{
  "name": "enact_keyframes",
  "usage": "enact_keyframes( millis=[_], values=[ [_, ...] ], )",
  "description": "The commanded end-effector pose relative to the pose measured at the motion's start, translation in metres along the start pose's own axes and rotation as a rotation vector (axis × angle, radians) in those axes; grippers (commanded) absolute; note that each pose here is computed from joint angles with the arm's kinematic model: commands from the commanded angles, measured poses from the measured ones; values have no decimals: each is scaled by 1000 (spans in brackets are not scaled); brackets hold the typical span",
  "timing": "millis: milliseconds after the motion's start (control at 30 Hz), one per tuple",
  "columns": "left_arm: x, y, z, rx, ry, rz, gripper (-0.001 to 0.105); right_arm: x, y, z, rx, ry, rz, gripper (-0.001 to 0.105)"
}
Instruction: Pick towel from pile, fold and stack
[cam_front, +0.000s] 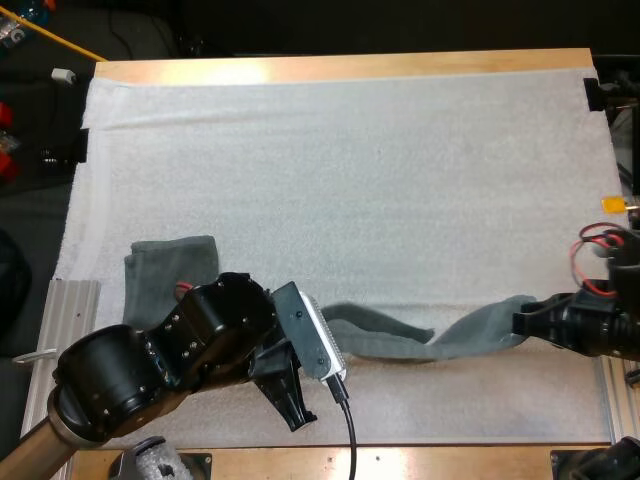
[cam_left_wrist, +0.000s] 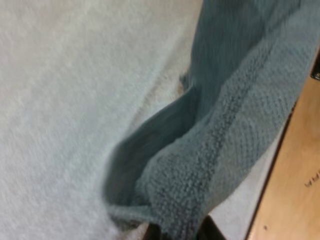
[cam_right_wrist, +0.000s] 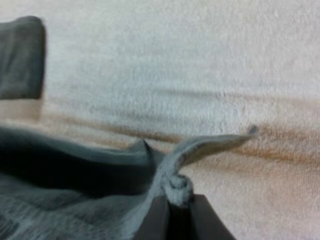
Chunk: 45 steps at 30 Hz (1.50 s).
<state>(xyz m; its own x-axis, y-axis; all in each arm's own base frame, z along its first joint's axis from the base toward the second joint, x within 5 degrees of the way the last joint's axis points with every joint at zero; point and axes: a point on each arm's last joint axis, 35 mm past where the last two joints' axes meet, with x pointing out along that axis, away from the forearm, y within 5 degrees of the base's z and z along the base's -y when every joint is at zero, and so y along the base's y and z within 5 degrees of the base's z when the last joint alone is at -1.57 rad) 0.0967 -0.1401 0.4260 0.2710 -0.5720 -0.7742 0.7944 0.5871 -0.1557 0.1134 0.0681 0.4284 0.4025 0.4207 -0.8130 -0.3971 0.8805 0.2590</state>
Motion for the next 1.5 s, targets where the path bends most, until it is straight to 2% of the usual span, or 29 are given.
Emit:
enact_keyframes(
  millis=[0, 233, 367, 567, 700, 833, 967, 1267, 1467],
  values=[
    [-5, -2, 0, -22, -1, -18, 7, -7, 1, -2, 5, 5, 10, 0],
    [-22, -6, 0, -158, 23, -69, 7, -22, 9, -3, 33, 25, 157, 0],
    [-23, -7, -2, -213, 54, -106, 7, -22, 10, -3, 39, 30, 172, 0],
    [-22, -6, -2, -199, 57, -74, 7, -11, 7, -6, 56, 76, 161, 0],
    [-9, 1, -2, -167, 51, 30, 7, 10, 2, -10, 76, 145, 140, 0],
    [20, 13, -8, -148, 65, 59, 7, 36, -6, -10, 84, 170, 53, 0],
    [52, 32, -16, -140, 52, 95, 7, 64, -11, 1, 86, 131, -5, 0],
    [88, 87, -16, -209, -101, 210, 7, 132, -19, 48, 125, 15, -132, 0],
    [115, 123, -5, -263, -132, 152, 7, 173, -27, 64, 200, 1, -241, 0]
  ],
)
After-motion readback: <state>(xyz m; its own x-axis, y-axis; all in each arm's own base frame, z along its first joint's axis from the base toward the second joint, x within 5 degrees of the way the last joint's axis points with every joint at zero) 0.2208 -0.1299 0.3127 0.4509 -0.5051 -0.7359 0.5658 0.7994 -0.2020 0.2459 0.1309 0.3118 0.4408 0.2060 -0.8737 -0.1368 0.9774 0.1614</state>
